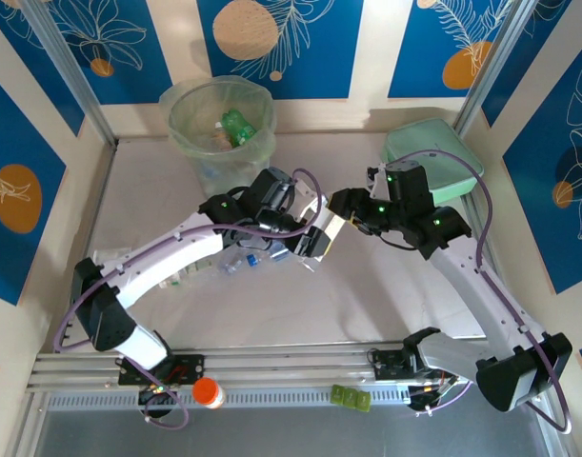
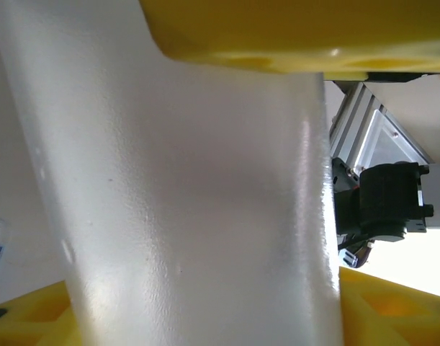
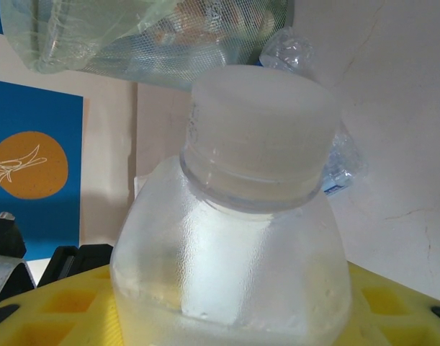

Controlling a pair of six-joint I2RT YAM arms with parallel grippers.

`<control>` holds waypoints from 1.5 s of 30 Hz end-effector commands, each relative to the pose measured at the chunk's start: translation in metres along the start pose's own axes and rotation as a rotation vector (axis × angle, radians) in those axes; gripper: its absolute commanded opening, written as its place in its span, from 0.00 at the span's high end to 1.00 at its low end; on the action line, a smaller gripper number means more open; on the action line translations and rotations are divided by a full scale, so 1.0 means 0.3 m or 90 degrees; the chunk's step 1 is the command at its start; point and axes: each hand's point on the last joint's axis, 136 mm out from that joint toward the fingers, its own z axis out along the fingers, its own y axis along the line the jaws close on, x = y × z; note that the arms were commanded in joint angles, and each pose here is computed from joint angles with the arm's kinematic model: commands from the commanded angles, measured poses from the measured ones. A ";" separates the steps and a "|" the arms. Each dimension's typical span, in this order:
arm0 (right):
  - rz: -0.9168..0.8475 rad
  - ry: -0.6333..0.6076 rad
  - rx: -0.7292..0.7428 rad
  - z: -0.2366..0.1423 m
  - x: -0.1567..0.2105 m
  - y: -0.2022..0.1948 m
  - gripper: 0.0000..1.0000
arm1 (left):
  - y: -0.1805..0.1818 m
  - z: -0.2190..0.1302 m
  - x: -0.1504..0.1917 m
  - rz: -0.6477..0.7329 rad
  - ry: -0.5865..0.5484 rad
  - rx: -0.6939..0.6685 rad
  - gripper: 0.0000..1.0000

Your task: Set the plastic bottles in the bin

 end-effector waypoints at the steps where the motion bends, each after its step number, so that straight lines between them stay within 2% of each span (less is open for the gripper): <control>1: -0.008 0.011 -0.023 -0.024 0.024 0.035 0.44 | -0.057 -0.047 -0.028 0.034 -0.034 0.030 0.40; 4: -0.017 -0.004 -0.014 -0.041 0.016 0.040 0.19 | -0.057 -0.083 -0.044 0.037 -0.059 0.020 0.41; 6: -0.021 -0.015 -0.013 -0.054 0.007 0.047 0.08 | -0.055 -0.111 -0.057 0.039 -0.076 0.012 0.43; 8: -0.027 -0.028 -0.011 -0.071 -0.003 0.056 0.02 | -0.041 -0.136 -0.067 0.039 -0.092 -0.001 0.45; 16: -0.052 -0.071 -0.013 -0.142 -0.028 0.089 0.02 | 0.091 -0.247 -0.122 -0.037 -0.175 -0.041 0.54; 19: -0.064 -0.091 -0.025 -0.183 -0.040 0.115 0.03 | 0.182 -0.334 -0.163 -0.071 -0.215 -0.111 0.57; 21: -0.079 -0.105 -0.041 -0.208 -0.045 0.140 0.03 | 0.273 -0.404 -0.193 -0.122 -0.245 -0.178 0.61; 23: -0.086 -0.112 -0.041 -0.219 -0.050 0.146 0.03 | 0.356 -0.485 -0.229 -0.181 -0.292 -0.239 0.61; 25: -0.082 -0.115 -0.028 -0.217 -0.055 0.132 0.03 | 0.424 -0.573 -0.267 -0.235 -0.348 -0.310 0.69; 30: -0.057 -0.106 -0.002 -0.178 -0.053 0.083 0.05 | 0.496 -0.726 -0.394 -0.330 -0.457 -0.392 0.67; 33: -0.042 -0.101 0.019 -0.158 -0.052 0.052 0.04 | 0.547 -0.770 -0.457 -0.403 -0.498 -0.401 0.68; 36: -0.034 -0.096 0.028 -0.141 -0.049 0.032 0.05 | 0.599 -0.767 -0.525 -0.465 -0.519 -0.372 0.68; 45: -0.025 -0.079 0.072 -0.087 -0.035 -0.046 0.05 | 0.828 -0.677 -0.629 -0.650 -0.545 -0.284 0.70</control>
